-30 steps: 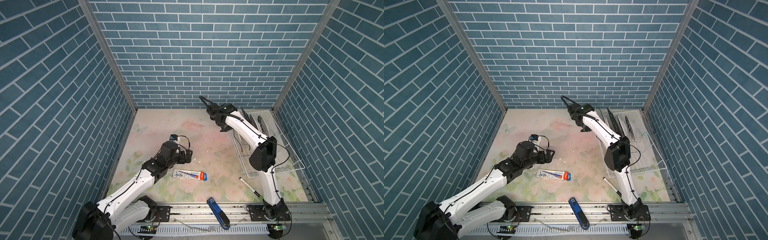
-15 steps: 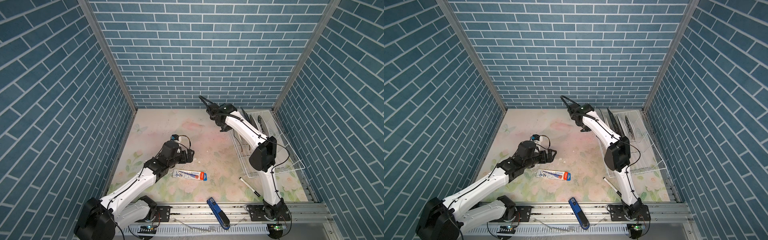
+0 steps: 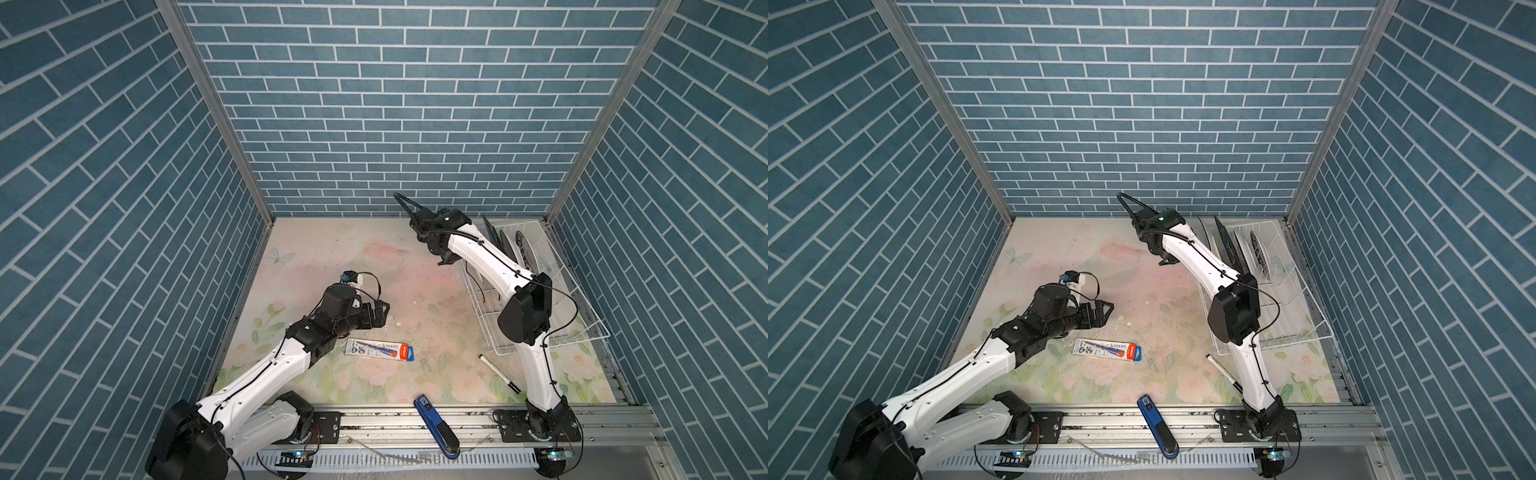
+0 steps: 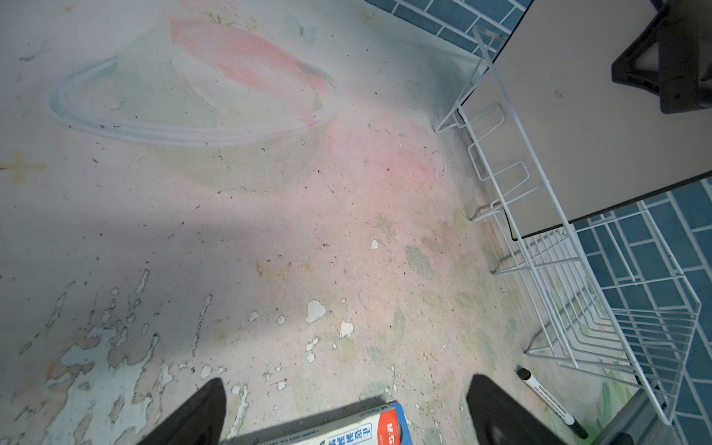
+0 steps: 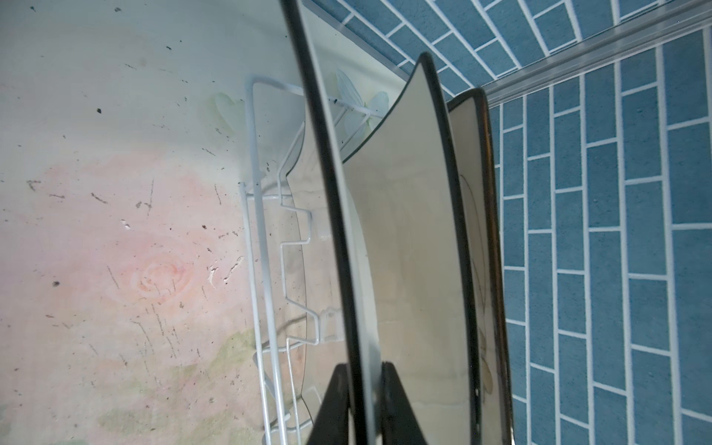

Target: Unload the plates from the dish rack

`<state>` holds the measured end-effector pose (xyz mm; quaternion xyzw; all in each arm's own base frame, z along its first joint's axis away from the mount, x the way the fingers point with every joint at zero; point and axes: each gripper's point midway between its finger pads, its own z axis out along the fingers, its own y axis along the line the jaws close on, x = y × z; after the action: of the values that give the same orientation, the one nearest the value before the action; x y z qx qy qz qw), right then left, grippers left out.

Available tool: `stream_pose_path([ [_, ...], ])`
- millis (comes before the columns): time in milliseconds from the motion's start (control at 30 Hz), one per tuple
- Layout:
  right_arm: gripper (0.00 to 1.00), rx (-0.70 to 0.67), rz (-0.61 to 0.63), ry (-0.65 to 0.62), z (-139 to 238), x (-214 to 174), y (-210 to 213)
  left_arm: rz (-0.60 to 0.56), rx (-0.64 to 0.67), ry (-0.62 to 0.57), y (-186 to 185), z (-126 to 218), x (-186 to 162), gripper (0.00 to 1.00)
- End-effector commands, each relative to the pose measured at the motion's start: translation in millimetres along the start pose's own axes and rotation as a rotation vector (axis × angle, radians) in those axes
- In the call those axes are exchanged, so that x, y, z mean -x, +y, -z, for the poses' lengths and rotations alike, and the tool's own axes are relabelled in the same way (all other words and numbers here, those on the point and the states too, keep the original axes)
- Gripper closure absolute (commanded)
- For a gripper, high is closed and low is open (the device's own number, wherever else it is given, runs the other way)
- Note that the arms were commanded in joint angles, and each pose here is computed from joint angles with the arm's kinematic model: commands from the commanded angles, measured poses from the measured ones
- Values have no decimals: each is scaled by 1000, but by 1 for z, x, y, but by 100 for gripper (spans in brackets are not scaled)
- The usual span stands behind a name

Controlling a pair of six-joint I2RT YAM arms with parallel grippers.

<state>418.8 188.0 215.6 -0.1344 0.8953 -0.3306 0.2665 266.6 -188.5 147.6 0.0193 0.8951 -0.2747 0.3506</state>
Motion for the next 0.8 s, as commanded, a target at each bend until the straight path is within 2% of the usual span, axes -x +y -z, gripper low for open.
stream_pose_path([
  [0,100,-142,-91,-103,22,11,-53,-16,-13,3,-4,1,1,0],
  [767,100,-148,-76,-170,28,16,-64,-13,-30,2,-11,-1,8,0],
])
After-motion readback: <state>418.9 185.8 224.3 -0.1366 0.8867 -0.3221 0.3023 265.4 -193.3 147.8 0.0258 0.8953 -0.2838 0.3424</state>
